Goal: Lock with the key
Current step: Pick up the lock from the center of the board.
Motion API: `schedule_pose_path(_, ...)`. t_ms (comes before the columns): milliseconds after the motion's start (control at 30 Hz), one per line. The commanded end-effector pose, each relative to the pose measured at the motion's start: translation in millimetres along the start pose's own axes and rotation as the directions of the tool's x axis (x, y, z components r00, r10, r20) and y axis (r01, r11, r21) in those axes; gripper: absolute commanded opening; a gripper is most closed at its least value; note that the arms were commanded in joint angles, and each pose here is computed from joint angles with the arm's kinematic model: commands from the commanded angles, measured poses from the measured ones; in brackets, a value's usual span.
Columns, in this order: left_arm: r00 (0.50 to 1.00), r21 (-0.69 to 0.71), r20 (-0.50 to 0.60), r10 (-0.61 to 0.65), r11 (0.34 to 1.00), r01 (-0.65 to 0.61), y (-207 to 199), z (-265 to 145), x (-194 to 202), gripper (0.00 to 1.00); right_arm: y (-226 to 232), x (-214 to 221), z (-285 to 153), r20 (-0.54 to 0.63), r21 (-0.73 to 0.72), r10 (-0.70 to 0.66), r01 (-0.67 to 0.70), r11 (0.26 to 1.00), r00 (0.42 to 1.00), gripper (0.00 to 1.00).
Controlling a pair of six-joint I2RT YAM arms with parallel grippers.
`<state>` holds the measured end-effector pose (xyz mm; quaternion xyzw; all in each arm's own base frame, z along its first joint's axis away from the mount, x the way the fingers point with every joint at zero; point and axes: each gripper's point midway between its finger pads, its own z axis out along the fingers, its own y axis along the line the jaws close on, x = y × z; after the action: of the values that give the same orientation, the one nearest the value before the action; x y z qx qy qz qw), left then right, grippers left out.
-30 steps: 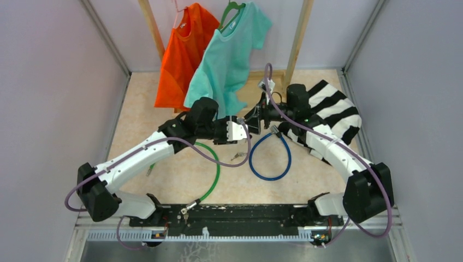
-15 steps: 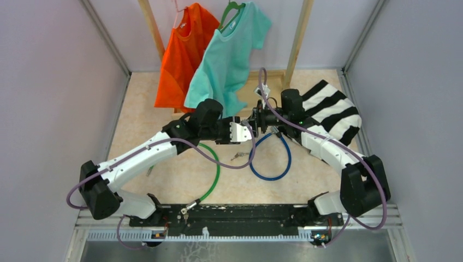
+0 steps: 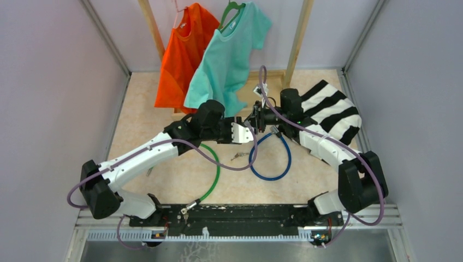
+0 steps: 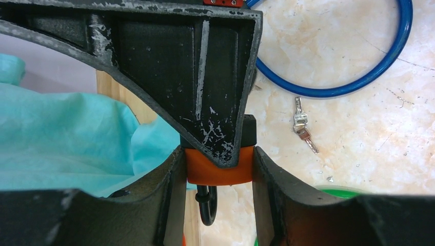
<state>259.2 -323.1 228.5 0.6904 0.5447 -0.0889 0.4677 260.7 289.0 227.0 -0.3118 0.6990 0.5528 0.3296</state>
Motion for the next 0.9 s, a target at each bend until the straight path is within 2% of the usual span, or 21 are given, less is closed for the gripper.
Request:
schedule_pose_path(0,0.999,-0.080,0.042,0.031,0.996,-0.027,19.4,0.2,-15.4,0.00,14.0,-8.6,2.2,0.020,-0.062,-0.084,0.085,0.994,0.996,0.14)
schedule_pose_path(67,0.999,-0.084,0.037,0.029,0.996,-0.026,19.6,0.5,-13.9,0.00,17.4,-12.1,0.4,0.026,-0.066,-0.122,0.123,0.990,0.992,0.00)
schedule_pose_path(167,0.999,-0.083,0.039,0.001,0.997,0.002,16.7,0.2,-12.5,0.01,22.3,-18.4,-4.2,0.040,-0.058,-0.190,0.192,0.980,0.981,0.00)
schedule_pose_path(200,0.999,-0.082,0.043,-0.008,0.997,0.012,15.4,-0.2,-12.5,0.04,22.7,-21.2,-6.3,0.045,-0.046,-0.213,0.215,0.976,0.976,0.00)
schedule_pose_path(233,0.999,-0.081,0.048,-0.016,0.997,0.020,14.7,-1.1,-12.6,0.09,22.6,-23.1,-8.7,0.048,-0.033,-0.233,0.234,0.972,0.971,0.00)
schedule_pose_path(400,0.995,-0.061,0.085,-0.057,0.996,0.062,9.0,-6.1,-17.8,0.52,20.6,-36.3,-24.1,0.058,0.029,-0.355,0.354,0.935,0.933,0.00)
schedule_pose_path(567,0.986,-0.089,0.106,-0.127,0.987,0.137,18.6,-11.3,-19.6,0.77,15.6,-48.6,-38.1,0.084,0.105,-0.414,0.405,0.908,0.906,0.00)
schedule_pose_path(667,0.976,-0.075,0.121,-0.179,0.979,0.188,23.8,-14.0,-23.4,0.82,17.1,-51.5,-45.5,0.105,0.122,-0.436,0.423,0.898,0.894,0.00)
schedule_pose_path(867,0.952,0.007,0.152,-0.266,0.963,0.268,30.6,-24.5,-25.5,0.82,23.0,-54.2,-65.1,0.145,0.135,-0.455,0.438,0.889,0.879,0.00)
